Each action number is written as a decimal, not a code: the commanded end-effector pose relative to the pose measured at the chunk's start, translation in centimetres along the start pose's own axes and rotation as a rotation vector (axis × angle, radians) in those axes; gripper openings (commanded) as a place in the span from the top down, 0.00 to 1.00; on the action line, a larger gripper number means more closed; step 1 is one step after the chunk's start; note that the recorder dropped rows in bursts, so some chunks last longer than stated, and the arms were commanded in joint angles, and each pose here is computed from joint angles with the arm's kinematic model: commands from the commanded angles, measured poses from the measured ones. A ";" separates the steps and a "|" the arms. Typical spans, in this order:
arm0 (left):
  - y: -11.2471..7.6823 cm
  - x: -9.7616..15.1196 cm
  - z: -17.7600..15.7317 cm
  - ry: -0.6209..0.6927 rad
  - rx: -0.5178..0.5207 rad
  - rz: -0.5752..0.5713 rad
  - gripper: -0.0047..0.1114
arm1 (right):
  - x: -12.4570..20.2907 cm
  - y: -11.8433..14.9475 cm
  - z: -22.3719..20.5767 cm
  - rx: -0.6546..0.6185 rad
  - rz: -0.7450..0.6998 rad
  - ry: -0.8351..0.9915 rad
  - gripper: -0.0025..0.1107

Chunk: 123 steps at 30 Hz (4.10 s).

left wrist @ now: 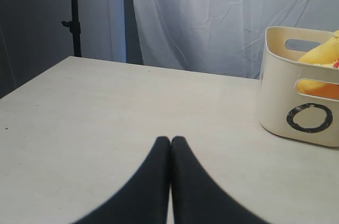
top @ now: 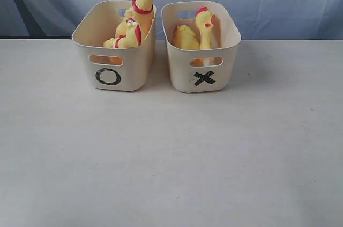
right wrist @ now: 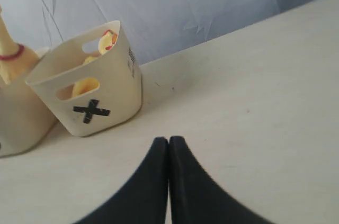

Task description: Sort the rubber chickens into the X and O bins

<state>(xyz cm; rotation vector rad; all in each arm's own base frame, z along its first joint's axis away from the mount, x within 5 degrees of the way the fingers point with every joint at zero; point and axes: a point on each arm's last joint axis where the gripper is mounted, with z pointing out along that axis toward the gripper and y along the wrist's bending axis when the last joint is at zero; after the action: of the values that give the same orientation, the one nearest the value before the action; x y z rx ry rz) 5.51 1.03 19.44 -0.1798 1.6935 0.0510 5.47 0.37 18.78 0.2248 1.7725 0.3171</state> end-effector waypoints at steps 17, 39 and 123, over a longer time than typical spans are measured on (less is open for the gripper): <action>0.0 0.1 0.0 -0.006 -0.001 0.002 0.96 | 0.0 0.1 0.0 -0.007 -0.482 -0.012 0.98; -0.2 0.3 0.0 0.018 0.026 -0.141 0.96 | 0.1 0.2 0.0 -0.024 -0.422 -0.008 0.98; -0.6 0.2 0.0 0.004 0.065 0.063 0.96 | 0.1 0.4 0.0 -0.040 -0.371 -0.011 0.98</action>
<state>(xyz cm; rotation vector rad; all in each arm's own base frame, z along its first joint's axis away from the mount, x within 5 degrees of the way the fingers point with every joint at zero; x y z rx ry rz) 5.56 0.42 19.34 -0.0755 1.7131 0.0425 5.43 0.76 18.81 -0.1353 1.7682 0.0873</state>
